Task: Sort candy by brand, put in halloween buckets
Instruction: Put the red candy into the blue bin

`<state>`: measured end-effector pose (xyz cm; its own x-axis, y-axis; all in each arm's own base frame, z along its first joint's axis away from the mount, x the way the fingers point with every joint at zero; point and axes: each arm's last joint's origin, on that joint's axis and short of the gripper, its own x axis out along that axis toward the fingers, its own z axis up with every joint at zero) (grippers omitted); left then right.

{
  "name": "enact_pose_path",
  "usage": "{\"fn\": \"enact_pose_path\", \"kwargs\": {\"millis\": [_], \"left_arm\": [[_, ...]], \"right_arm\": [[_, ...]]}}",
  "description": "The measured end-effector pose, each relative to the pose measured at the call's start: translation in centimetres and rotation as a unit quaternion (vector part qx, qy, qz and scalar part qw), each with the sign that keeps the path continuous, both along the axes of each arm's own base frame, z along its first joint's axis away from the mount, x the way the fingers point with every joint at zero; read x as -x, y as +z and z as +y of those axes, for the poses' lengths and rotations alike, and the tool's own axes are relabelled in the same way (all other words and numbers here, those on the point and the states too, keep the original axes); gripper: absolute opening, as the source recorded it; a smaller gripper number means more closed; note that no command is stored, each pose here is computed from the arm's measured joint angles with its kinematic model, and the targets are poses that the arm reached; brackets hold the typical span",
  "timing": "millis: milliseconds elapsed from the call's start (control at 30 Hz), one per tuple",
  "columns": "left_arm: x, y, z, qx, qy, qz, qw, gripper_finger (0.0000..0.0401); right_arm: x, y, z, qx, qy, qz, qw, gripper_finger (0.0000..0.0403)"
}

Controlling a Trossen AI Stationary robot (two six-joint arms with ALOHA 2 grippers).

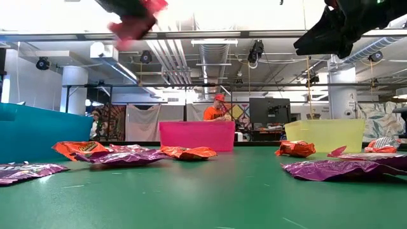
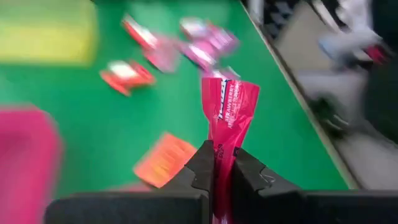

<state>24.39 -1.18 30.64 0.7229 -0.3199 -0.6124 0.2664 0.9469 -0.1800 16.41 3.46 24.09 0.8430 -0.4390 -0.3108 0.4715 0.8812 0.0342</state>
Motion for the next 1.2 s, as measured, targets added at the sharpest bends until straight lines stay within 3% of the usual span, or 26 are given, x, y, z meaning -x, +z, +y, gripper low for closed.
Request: {"fn": "enact_pose_path", "kwargs": {"millis": [100, 200, 300, 600, 900, 1200], "left_arm": [[1.9, -0.6, -2.1, 0.001, 0.041, 0.133, 0.990, 0.0004], [4.4, -2.1, -2.8, -0.039, 0.139, 0.281, 0.949, 0.0004], [5.7, -3.3, -2.9, -0.036, 0.190, 0.353, 0.916, 0.0004], [6.0, -4.6, -2.6, -0.076, 0.236, 0.377, 0.892, 0.0051], [6.2, -4.6, -2.4, -0.099, 0.240, 0.374, 0.890, 0.0124], [6.5, -4.6, -2.5, -0.081, 0.247, 0.395, 0.881, 0.0134]], "right_arm": [[0.0, -0.2, 0.0, -0.007, -0.003, -0.001, 1.000, 0.0164], [0.1, -0.6, 0.0, -0.011, -0.005, 0.001, 1.000, 0.0161], [0.1, -0.6, 0.0, -0.012, -0.006, 0.001, 1.000, 0.0160], [0.1, -0.6, 0.0, -0.021, -0.008, -0.005, 1.000, 0.0170], [0.0, -0.5, 0.0, -0.039, -0.012, -0.018, 0.999, 0.0171], [-0.2, 0.3, 0.3, -0.075, 0.020, -0.033, 0.996, 0.0173]]}}
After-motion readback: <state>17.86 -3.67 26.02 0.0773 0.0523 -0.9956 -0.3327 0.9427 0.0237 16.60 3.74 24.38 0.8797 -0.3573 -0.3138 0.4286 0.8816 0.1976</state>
